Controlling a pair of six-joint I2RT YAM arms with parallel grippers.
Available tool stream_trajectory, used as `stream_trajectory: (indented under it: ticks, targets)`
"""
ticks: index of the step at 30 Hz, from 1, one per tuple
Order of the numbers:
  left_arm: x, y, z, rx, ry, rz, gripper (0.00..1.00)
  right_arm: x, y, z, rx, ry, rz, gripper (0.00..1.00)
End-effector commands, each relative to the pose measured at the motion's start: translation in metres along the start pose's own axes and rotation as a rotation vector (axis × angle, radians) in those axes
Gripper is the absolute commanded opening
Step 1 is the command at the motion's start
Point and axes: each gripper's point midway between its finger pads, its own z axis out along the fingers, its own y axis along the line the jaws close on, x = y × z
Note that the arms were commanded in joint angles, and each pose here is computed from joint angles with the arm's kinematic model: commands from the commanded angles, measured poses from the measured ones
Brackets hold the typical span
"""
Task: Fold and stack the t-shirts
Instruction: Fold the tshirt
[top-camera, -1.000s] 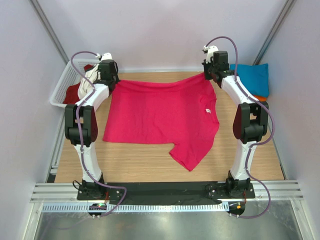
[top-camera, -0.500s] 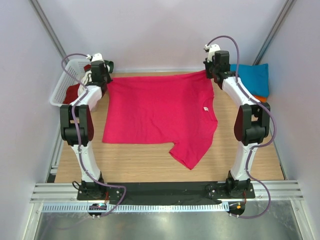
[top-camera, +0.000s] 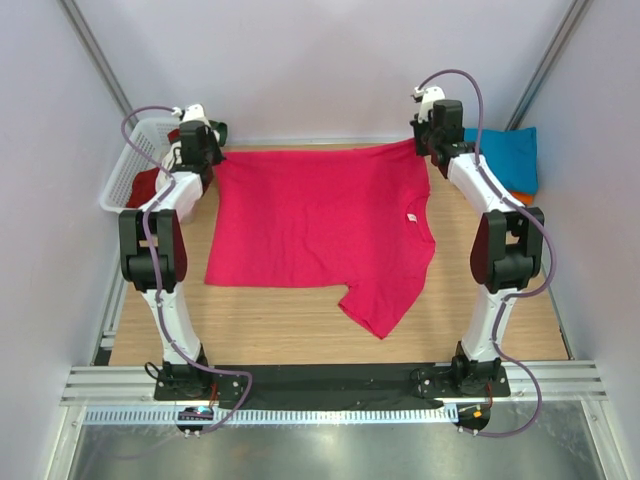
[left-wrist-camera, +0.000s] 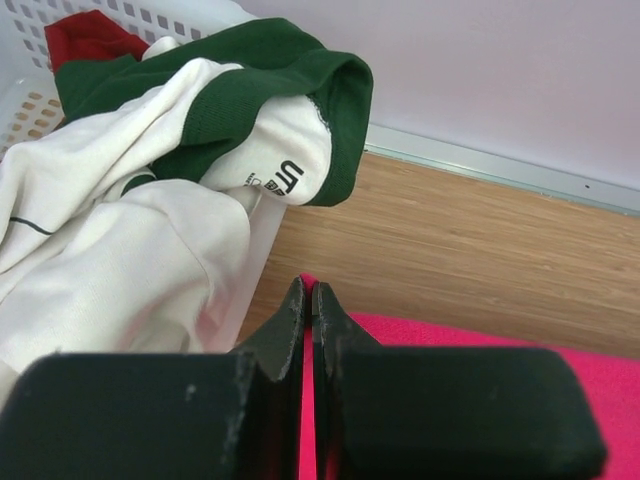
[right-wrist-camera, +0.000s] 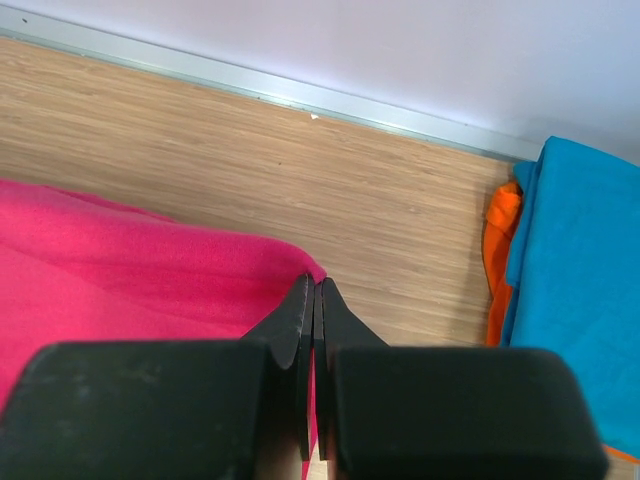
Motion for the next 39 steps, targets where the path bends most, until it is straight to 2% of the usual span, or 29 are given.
stream_trajectory:
  ticks: [1, 10, 13, 20, 38, 39]
  targets:
    - [-0.021, -0.003, -0.007, 0.034, -0.071, 0.011, 0.00, -0.034, -0.014, -0.027, 0.040, -0.085, 0.022, 0.01]
    - [0.001, -0.007, -0.035, 0.116, -0.049, 0.099, 0.00, -0.007, -0.006, -0.051, 0.008, -0.036, 0.020, 0.01]
    - [0.001, 0.011, -0.036, 0.091, -0.048, 0.099, 0.00, 0.007, -0.008, -0.055, 0.010, -0.008, 0.028, 0.01]
    - [0.013, 0.013, -0.050, 0.120, -0.030, 0.121, 0.00, 0.031, 0.000, -0.064, -0.015, 0.041, 0.059, 0.01]
    - [0.077, 0.025, -0.082, 0.149, 0.077, 0.206, 0.00, 0.107, 0.018, -0.083, -0.053, 0.236, 0.108, 0.01]
    - [0.077, 0.025, -0.083, 0.147, 0.083, 0.212, 0.02, 0.109, 0.020, -0.084, -0.059, 0.244, 0.110, 0.04]
